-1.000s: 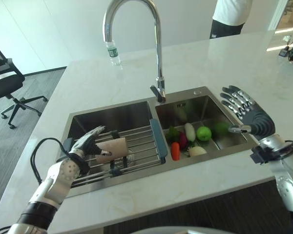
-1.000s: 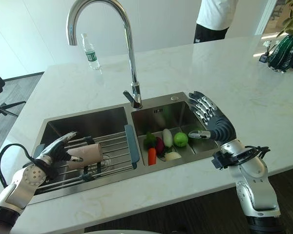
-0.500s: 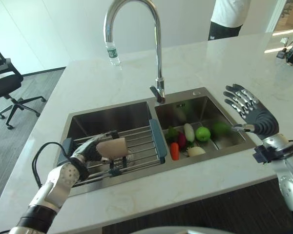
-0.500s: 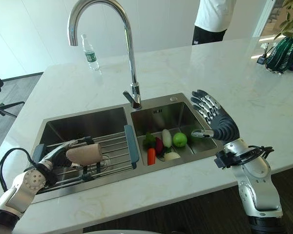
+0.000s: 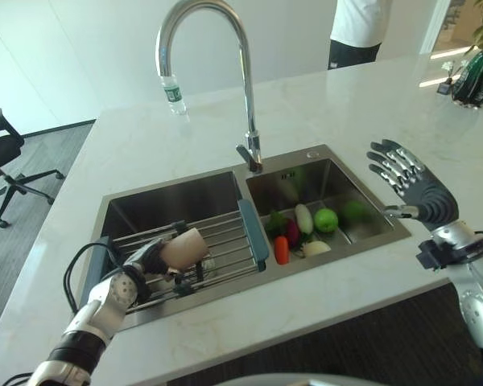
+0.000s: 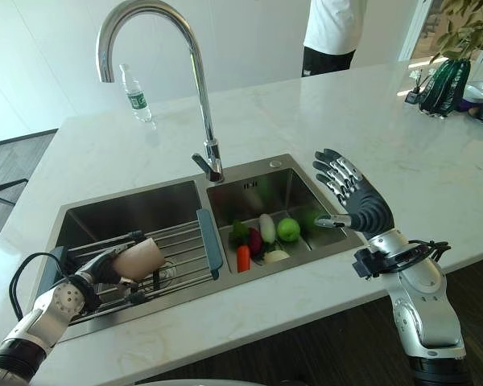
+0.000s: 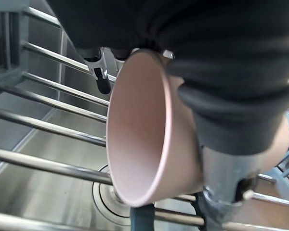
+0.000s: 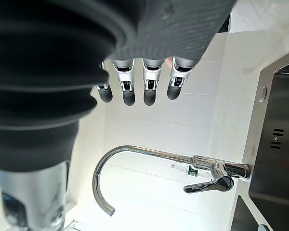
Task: Place the dishes in the dishwasher.
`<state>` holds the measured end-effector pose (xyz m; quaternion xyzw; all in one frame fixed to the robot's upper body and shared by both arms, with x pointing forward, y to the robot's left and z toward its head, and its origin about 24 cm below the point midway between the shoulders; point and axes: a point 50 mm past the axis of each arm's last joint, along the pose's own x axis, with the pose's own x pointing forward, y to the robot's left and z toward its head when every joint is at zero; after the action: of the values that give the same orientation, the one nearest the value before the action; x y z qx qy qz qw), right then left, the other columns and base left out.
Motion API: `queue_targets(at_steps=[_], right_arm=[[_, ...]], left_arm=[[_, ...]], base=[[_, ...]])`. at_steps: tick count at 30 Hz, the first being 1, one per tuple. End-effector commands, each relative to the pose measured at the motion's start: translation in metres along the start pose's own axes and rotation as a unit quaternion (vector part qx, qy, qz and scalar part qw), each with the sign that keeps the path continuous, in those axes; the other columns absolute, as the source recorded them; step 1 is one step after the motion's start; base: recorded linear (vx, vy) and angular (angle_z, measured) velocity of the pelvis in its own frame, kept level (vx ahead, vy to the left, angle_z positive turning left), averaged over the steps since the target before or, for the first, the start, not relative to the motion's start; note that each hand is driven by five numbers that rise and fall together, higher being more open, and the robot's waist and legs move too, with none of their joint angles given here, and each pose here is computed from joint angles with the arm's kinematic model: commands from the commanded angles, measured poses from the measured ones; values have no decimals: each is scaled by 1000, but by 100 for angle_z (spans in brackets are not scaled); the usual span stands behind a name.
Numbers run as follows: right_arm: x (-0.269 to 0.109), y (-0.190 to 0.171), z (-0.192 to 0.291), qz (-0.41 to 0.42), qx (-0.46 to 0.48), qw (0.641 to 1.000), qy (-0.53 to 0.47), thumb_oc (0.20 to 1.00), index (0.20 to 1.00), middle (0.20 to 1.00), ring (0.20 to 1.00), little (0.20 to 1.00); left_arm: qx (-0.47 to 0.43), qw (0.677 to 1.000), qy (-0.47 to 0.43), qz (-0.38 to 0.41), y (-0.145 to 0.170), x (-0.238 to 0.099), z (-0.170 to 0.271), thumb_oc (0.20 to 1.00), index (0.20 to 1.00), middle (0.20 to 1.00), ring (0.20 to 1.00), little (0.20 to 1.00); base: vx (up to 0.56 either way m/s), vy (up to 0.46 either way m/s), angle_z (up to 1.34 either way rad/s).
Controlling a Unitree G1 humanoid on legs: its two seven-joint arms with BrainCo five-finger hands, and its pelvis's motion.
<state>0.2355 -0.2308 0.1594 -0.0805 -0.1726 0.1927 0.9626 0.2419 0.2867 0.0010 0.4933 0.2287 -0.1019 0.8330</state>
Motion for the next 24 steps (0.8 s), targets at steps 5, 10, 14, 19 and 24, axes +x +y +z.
queue_targets(at_steps=[5,10,14,19,24], right_arm=[[14,-4,30,21,-31,997,-67,1000,1000,1000,1000,1000],[15,-5,31,22,-30,997,-66,1000,1000,1000,1000,1000],[15,-5,32,22,-33,997,-63,1000,1000,1000,1000,1000],[14,-6,32,20,-35,997,-64,1000,1000,1000,1000,1000],[10,-7,30,9,-37,997,-66,1000,1000,1000,1000,1000]], left_arm=[[34,999,22,29,30,14,2,849,849,849,849,849],[50,997,43,33,30,17,-3,200,200,200,200,200],[93,993,59,32,28,15,-7,200,200,200,200,200],[111,992,36,46,35,13,-3,200,200,200,200,200],[90,990,-41,97,59,2,16,200,200,200,200,200]], base=[[15,8,-4],[12,6,-8],[0,0,0],[0,0,0],[0,0,0]])
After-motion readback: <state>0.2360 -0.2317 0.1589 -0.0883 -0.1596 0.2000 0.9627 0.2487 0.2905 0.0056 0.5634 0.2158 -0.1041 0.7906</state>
